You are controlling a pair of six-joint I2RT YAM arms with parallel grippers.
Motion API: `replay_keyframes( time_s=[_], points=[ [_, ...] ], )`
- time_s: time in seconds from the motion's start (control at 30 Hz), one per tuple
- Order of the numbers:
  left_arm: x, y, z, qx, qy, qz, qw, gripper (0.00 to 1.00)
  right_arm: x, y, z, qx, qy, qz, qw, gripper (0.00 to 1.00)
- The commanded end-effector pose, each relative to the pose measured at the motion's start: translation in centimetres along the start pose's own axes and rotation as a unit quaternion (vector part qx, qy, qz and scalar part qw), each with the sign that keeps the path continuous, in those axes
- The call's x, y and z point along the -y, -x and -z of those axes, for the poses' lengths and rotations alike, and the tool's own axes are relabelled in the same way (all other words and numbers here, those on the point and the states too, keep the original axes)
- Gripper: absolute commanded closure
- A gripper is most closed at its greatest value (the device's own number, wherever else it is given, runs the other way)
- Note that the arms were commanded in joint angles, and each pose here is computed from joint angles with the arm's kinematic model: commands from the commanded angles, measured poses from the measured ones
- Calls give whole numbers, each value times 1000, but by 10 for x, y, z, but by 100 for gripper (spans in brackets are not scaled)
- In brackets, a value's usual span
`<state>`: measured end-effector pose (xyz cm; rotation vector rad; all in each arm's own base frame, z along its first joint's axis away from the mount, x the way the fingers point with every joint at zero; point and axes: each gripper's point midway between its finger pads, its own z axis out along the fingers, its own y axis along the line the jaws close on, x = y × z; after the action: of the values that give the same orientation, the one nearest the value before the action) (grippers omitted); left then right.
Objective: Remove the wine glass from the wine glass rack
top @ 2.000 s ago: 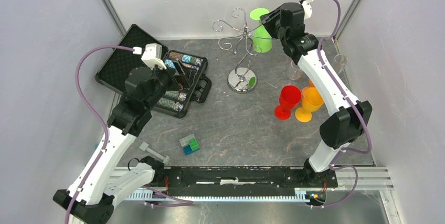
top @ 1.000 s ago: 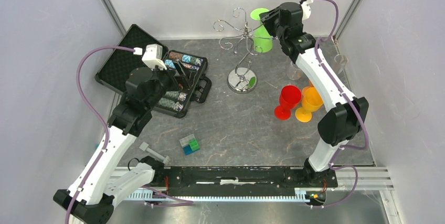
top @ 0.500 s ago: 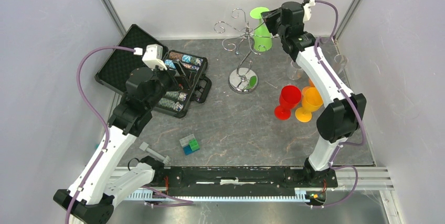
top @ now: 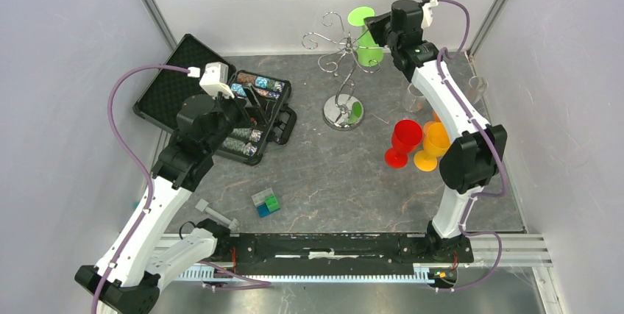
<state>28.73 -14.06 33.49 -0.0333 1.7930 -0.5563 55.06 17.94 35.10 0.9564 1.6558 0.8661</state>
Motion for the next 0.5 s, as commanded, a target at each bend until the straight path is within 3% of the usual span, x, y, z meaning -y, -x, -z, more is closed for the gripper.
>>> replay_keyframes(
  time_s=[0.0,0.47],
  points=[
    [-3,9,1,18,5,-14,1000,0,-4,8,4,13,3,1,1000,100],
    [-1,8,0,17,2,-11,1000,0,-49,48,46,82,89,-1,993,100]
  ],
)
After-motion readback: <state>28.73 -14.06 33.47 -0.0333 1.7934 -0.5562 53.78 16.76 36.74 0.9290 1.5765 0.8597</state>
